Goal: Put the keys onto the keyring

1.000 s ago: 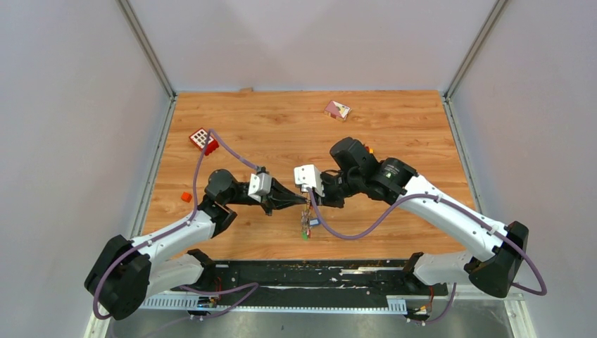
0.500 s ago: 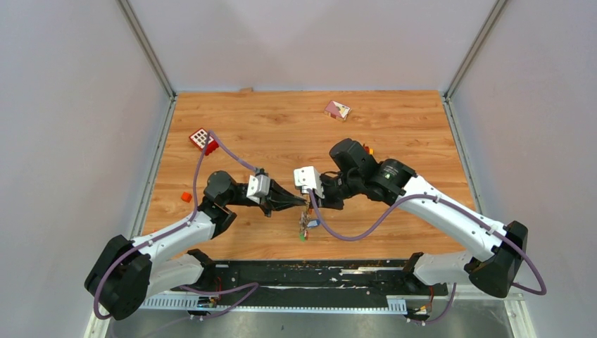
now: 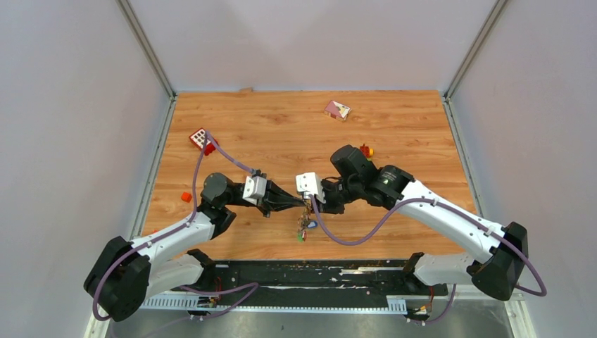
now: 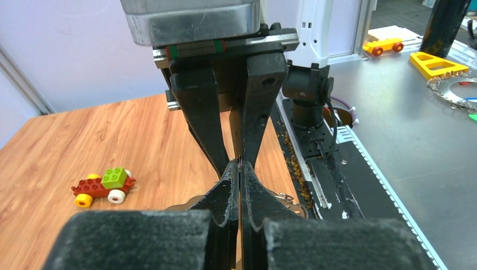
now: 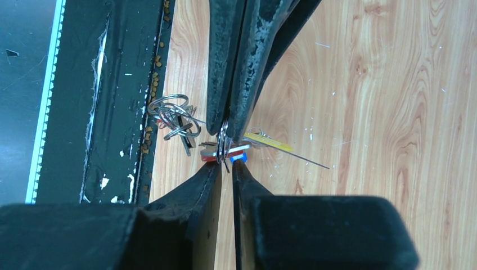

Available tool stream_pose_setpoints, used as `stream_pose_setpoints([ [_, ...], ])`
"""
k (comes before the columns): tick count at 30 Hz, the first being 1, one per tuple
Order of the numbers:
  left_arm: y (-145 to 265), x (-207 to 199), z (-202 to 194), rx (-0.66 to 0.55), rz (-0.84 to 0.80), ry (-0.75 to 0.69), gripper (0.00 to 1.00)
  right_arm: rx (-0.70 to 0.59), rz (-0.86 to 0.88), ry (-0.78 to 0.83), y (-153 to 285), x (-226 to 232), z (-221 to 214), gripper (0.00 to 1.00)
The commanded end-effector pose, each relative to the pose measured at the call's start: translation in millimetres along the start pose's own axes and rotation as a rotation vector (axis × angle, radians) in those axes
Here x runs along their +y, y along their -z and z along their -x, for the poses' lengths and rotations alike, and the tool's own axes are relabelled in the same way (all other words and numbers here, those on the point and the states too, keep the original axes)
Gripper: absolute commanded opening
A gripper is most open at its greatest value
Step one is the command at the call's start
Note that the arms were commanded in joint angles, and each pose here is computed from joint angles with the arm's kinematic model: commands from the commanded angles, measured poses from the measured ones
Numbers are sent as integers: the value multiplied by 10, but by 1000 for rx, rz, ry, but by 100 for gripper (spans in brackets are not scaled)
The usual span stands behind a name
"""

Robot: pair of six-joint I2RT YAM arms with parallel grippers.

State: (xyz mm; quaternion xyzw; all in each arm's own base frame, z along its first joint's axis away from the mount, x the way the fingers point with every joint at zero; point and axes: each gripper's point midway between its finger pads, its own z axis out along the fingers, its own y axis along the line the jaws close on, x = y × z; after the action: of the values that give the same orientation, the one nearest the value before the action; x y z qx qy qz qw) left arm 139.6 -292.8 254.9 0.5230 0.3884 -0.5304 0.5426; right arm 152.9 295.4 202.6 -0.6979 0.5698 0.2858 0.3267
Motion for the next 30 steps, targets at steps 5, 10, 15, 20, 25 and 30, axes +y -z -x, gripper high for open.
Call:
stream_pose_setpoints([
  [5,6,18,195,-45,3,-79,0,-85,-52,58,144,-67,177,19],
  [10,8,35,208,-50,11,-78,0,-144,-97,92,345,-88,327,34],
  [15,6,55,238,-67,27,-74,0,-193,-81,100,381,-91,486,42],
  [20,6,58,223,-65,30,-66,0,-214,-53,92,325,-117,565,45],
  [25,6,65,210,-62,33,-61,0,-225,-46,88,302,-146,611,40],
  [30,7,71,193,-57,36,-58,0,-242,-24,81,298,-120,653,35],
])
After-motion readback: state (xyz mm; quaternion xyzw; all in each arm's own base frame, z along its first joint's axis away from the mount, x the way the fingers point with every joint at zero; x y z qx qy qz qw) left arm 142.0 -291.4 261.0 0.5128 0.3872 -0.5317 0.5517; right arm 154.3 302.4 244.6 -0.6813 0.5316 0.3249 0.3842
